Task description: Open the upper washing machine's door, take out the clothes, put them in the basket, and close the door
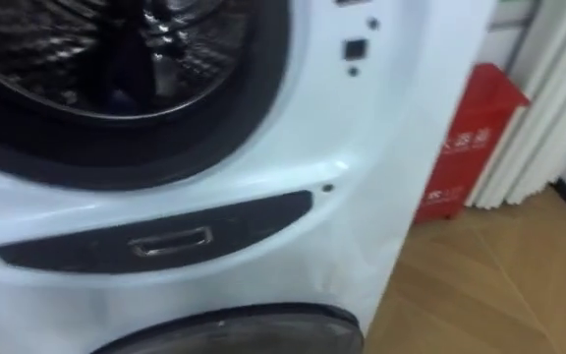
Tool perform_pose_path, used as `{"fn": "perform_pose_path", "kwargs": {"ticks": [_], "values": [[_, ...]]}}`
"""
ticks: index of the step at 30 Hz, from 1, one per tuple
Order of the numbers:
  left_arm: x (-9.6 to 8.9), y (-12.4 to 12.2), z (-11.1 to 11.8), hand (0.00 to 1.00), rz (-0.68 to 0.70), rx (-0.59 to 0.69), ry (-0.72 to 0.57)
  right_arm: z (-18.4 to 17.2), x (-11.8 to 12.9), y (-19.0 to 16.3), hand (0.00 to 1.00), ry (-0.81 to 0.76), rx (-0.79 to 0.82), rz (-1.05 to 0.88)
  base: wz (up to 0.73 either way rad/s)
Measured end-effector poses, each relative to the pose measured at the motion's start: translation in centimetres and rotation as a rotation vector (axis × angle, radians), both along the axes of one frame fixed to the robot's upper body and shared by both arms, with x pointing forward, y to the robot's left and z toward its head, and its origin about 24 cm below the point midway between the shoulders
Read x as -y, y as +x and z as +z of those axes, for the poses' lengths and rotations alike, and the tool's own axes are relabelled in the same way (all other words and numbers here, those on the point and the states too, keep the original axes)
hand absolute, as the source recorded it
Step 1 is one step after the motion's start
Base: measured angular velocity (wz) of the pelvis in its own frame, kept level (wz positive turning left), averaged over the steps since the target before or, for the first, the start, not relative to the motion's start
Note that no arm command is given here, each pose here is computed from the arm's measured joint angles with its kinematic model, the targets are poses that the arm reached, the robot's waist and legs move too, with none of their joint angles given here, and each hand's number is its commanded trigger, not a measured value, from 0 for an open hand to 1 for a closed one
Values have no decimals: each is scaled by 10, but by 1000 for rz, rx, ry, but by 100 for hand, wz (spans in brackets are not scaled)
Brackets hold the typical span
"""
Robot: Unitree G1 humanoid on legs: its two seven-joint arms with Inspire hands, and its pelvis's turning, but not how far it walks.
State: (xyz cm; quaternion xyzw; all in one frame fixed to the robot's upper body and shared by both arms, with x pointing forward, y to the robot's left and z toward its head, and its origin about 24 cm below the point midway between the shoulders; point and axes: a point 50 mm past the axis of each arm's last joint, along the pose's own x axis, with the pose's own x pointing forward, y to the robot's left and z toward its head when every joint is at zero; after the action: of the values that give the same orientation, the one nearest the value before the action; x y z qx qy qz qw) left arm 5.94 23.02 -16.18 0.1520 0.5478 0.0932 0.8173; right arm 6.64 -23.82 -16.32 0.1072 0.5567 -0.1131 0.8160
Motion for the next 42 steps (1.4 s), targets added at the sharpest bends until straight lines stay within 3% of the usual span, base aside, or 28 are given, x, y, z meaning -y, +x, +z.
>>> {"fn": "perform_pose_path", "kwargs": {"ticks": [10, 17, 32, 39, 42], "values": [[-11, -20, -1, 0, 72, -60, 25, -5, -4, -15, 0, -5, -95, 29, 14], [-8, -17, 0, 0, -3, -68, 43, -5, -6, -12, 0, -24, -99, 89, 0], [-5, -23, -2, 0, 0, -85, 56, -6, -8, -18, 0, -88, -113, 109, -2], [-2, -26, -4, 0, -61, -135, 65, -3, -6, -4, 0, -133, -65, 221, -23], [1, -44, -6, 0, -46, -208, 27, -1, -6, 7, 0, -149, -34, 258, -62]]}}
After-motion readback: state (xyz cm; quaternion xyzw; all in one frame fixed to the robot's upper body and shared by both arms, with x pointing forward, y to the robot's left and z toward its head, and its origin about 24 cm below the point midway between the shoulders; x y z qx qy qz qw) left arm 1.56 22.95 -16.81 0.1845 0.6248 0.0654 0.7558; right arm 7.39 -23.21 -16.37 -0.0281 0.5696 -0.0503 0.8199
